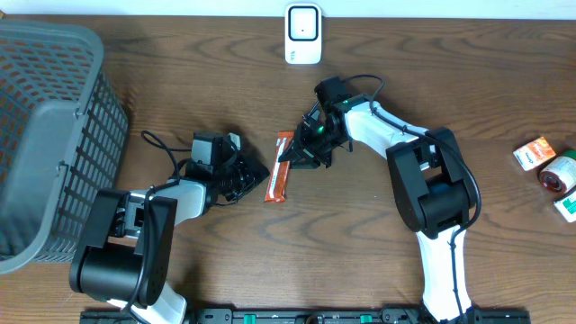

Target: Scan the item barcode

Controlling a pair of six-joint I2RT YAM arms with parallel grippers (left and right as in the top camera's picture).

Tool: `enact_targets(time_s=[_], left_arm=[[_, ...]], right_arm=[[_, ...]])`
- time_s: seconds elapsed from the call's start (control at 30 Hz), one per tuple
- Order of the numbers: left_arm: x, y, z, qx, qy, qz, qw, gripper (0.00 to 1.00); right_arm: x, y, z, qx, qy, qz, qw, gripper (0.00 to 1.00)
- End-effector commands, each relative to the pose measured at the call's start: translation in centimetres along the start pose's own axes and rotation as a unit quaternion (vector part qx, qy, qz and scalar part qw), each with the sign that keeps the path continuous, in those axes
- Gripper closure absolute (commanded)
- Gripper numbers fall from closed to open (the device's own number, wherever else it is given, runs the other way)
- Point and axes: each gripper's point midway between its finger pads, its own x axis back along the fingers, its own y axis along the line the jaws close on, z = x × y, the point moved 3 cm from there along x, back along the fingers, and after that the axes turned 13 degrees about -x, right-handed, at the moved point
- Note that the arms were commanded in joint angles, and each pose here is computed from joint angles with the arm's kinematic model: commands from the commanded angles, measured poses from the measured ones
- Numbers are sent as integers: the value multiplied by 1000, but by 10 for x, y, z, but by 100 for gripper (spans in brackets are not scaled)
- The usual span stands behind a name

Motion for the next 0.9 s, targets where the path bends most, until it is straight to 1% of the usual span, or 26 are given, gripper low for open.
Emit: enact_targets(time_s=[0.0,0.3,0.37,0.47,0.63,0.73,0.87], left_arm=[[-4,28,17,16,16,-47,999,93],[-4,25,17,16,18,-39,999,93],[-3,24,16,15,17,-37,999,93],[-1,24,15,1,19,-28,999,93],[5,32,17,-2,28,-39,999,92],[7,37,21,-7,35,-47,998,89],[7,39,23,-11,40,-53,998,83]], right_arm=[[-36,-155,-67,-122,-157,253,947,79],[-36,-155,-67,-122,-158,253,947,94],[-36,-155,-66,-121,-153,254,947,99],[-37,-153,-63,-105,-140,250,952,99],[-32,-140,-60,-60,-103,213,970,99],[-21,-126,-61,4,-90,187,978,99],[-4,-101,-54,73,-56,124,988,99]])
